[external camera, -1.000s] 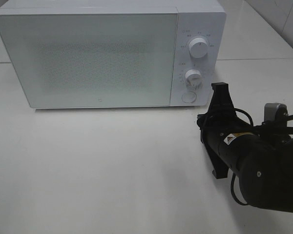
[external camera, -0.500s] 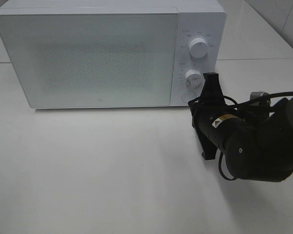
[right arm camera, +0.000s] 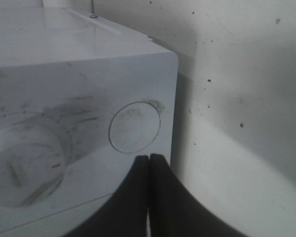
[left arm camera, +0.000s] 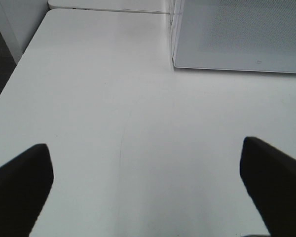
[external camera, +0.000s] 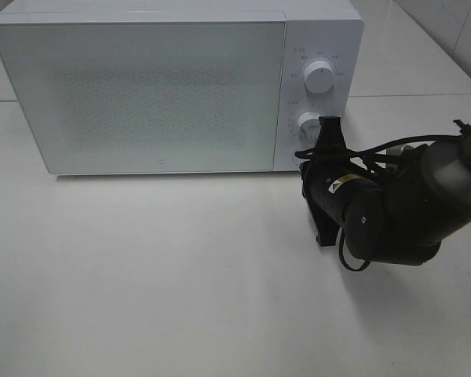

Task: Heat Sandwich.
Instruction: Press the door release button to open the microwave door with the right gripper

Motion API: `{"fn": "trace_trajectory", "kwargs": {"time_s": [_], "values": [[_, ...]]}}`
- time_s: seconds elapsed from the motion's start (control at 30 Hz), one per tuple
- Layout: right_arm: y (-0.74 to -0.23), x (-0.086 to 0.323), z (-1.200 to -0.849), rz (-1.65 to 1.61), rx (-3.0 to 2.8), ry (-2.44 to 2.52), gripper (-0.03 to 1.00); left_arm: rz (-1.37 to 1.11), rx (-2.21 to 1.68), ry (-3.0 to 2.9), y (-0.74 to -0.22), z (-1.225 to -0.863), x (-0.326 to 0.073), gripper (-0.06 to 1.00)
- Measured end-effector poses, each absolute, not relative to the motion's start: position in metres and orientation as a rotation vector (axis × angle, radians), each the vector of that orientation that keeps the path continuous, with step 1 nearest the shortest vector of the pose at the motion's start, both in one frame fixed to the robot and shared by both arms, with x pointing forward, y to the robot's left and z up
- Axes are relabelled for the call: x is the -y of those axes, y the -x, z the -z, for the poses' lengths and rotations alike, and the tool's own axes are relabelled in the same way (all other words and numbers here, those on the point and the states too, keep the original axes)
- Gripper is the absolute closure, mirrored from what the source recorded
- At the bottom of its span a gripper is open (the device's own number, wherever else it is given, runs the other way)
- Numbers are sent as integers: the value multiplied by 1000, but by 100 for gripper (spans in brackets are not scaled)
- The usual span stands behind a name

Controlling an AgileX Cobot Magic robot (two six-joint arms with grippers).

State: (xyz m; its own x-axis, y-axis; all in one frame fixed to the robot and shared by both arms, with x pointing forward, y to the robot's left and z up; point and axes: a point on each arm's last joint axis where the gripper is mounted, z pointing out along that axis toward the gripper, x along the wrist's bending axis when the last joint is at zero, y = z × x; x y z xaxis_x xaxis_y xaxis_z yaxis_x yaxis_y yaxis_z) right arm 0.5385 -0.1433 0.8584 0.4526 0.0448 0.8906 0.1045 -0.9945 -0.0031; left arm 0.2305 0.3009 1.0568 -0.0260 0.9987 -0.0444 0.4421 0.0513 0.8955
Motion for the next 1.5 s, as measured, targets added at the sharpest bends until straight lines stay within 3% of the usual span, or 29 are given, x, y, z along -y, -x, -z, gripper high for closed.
{"fn": "trace_trajectory", "kwargs": {"time_s": [0.5,1.5], "values": [[-574,141,-847,1629,96,2625,96,-930,-1573,-1491,-230,-1057,-301,-3],[-578,143,-853,1638,38,2623,96,-930,-1573,-1491,-230,-1057,-301,-3]]}}
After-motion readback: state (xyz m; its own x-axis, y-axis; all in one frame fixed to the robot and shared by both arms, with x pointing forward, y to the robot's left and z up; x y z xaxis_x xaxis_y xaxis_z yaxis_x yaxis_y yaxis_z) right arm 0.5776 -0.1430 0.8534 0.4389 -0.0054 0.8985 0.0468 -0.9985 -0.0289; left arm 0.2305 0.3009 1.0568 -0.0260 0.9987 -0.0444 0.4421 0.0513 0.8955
